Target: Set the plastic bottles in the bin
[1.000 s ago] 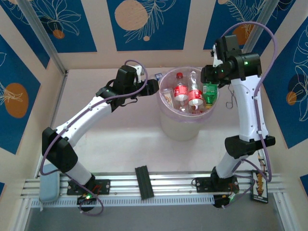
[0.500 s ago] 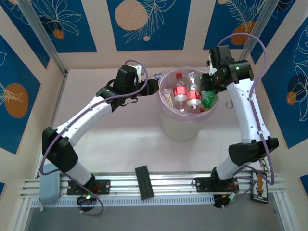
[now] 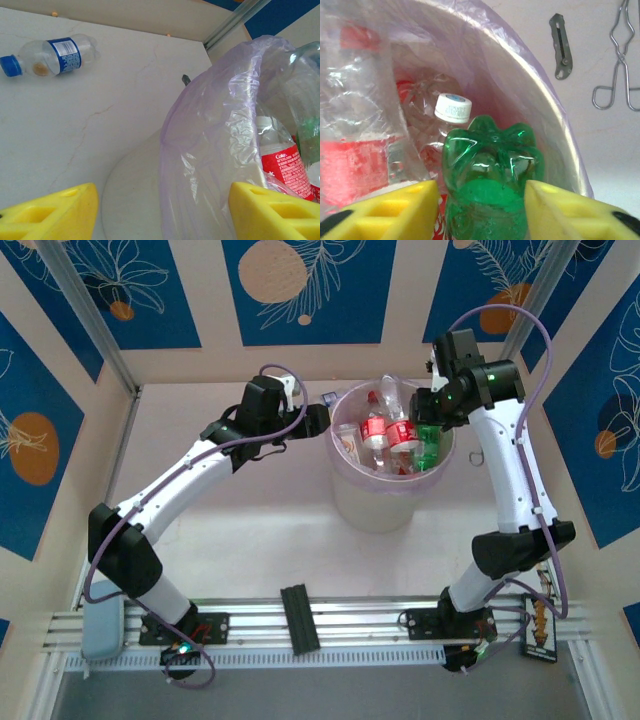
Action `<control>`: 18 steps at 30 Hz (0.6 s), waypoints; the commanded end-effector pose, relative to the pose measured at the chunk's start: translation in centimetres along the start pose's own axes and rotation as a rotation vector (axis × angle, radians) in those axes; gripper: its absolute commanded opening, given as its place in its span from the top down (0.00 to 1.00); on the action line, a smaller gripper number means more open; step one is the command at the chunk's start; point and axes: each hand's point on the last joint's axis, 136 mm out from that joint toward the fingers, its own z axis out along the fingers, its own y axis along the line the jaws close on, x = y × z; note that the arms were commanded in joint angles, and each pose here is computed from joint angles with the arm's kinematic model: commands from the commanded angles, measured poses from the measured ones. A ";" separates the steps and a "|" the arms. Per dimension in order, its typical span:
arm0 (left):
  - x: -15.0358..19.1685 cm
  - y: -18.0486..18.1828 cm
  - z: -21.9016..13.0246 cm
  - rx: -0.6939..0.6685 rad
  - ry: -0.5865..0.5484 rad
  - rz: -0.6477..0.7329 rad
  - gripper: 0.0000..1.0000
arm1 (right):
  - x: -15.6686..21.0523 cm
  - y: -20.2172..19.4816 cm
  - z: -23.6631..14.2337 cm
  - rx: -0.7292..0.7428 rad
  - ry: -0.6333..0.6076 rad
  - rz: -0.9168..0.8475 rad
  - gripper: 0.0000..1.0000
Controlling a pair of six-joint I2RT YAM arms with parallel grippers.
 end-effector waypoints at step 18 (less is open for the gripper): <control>-0.8 -1.6 -0.5 0.042 -0.030 0.019 0.30 | 1.2 4.9 1.8 -0.139 0.028 -0.077 0.54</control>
